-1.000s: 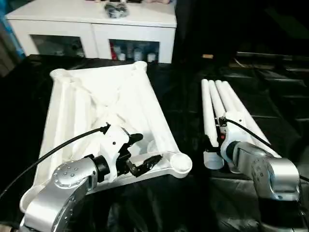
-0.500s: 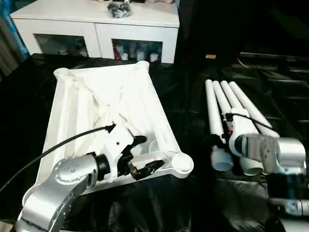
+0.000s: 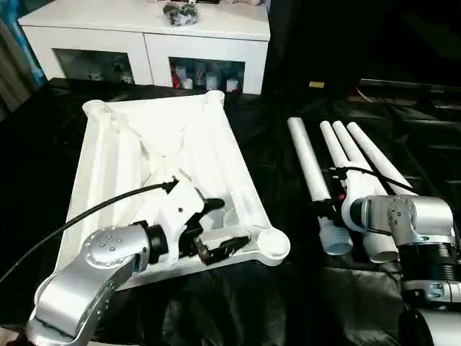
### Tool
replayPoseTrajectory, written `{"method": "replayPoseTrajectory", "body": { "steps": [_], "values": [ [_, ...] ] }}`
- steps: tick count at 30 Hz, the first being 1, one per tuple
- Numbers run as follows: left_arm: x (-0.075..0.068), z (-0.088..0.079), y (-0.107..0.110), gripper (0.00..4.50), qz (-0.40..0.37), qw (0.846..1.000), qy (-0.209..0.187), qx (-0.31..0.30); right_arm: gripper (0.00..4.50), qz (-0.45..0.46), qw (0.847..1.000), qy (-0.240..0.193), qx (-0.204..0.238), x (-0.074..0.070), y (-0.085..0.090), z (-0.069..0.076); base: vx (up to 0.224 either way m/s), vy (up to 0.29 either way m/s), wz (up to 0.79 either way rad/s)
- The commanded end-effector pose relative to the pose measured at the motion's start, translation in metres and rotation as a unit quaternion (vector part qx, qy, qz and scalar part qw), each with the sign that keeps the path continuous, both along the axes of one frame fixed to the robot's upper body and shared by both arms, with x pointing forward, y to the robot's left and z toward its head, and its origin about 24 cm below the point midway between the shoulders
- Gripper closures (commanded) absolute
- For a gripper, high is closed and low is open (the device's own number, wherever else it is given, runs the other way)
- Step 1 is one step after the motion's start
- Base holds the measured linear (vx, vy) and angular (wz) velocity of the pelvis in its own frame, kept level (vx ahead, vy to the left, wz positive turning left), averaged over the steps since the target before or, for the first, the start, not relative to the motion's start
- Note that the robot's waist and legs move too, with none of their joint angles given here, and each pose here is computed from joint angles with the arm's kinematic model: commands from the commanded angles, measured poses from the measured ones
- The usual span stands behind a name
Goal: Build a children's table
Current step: Pick table leg
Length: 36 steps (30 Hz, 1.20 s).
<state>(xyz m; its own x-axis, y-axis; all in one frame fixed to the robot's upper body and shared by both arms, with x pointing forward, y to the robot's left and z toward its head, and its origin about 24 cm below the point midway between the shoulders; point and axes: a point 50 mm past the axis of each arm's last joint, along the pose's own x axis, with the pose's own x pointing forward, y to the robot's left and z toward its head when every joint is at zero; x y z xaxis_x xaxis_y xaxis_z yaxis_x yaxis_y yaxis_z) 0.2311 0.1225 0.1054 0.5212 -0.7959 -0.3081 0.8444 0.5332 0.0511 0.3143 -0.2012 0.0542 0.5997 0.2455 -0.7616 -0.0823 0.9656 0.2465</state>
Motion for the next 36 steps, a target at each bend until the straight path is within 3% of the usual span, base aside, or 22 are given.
{"method": "replayPoseTrajectory", "body": {
  "steps": [1,3,4,5,8,9,10,11,14,16,17,18,21,25,29,36],
  "values": [
    [0.005,-0.003,0.001,0.00,0.015,1.000,-0.006,0.015,2.60,-0.005,1.000,0.006,0.007,0.000,0.000,-0.004,0.000,0.000,0.00],
    [0.008,-0.003,0.001,0.00,0.025,1.000,-0.006,0.010,2.64,-0.010,1.000,0.001,0.016,0.001,0.000,-0.004,0.000,0.000,0.00],
    [0.010,-0.001,0.000,0.00,0.027,1.000,-0.005,0.000,2.64,-0.013,1.000,-0.012,0.025,0.002,0.001,-0.002,0.000,0.000,0.00],
    [0.016,0.002,-0.004,0.00,0.041,0.999,-0.004,-0.021,2.64,-0.024,0.997,-0.046,0.062,0.004,0.003,0.003,0.000,0.000,0.00],
    [0.020,0.004,-0.005,0.00,0.052,0.998,-0.003,-0.029,2.64,-0.027,0.994,-0.064,0.079,0.005,0.004,0.006,0.000,0.000,0.00],
    [0.024,0.006,-0.009,0.00,0.059,0.997,0.000,-0.045,2.64,-0.024,0.989,-0.101,0.103,0.006,0.006,0.012,0.000,0.000,0.00],
    [0.032,0.010,-0.012,0.00,0.080,0.995,-0.005,-0.058,2.64,-0.021,0.983,-0.131,0.126,0.006,0.008,0.018,0.000,0.000,0.00],
    [0.053,0.020,-0.020,0.00,0.142,0.985,-0.036,-0.092,2.64,0.001,0.961,-0.209,0.182,0.003,0.014,0.035,0.000,0.000,0.00],
    [0.067,0.024,-0.030,0.00,0.180,0.973,-0.001,-0.146,2.65,0.034,0.943,-0.247,0.221,-0.004,0.020,0.045,0.000,0.000,0.00],
    [0.071,0.032,-0.047,0.00,0.148,0.968,0.038,-0.201,2.65,0.069,0.922,-0.279,0.260,-0.014,0.028,0.056,0.000,0.000,0.00],
    [0.072,0.037,-0.057,0.00,0.133,0.958,0.069,-0.244,2.65,0.095,0.904,-0.300,0.289,-0.021,0.033,0.065,0.000,0.000,0.00],
    [0.072,0.037,-0.057,0.00,0.133,0.958,0.069,-0.244,2.65,0.095,0.904,-0.300,0.289,-0.021,0.033,0.065,0.000,0.000,0.00],
    [0.070,0.045,-0.073,0.00,0.101,0.940,0.122,-0.301,2.65,0.147,0.871,-0.331,0.332,-0.038,0.042,0.079,0.000,0.000,0.00],
    [0.064,0.052,-0.086,0.00,0.058,0.930,0.147,-0.333,2.65,0.187,0.853,-0.340,0.348,-0.051,0.047,0.083,0.000,0.000,0.00],
    [0.061,0.059,-0.092,0.00,0.034,0.925,0.150,-0.349,2.65,0.207,0.851,-0.335,0.348,-0.057,0.049,0.082,0.000,0.000,0.00],
    [0.061,0.064,-0.094,0.56,0.039,0.922,0.152,-0.354,2.65,0.224,0.862,-0.325,0.318,-0.060,0.050,0.078,0.000,0.000,0.00]
  ]
}}
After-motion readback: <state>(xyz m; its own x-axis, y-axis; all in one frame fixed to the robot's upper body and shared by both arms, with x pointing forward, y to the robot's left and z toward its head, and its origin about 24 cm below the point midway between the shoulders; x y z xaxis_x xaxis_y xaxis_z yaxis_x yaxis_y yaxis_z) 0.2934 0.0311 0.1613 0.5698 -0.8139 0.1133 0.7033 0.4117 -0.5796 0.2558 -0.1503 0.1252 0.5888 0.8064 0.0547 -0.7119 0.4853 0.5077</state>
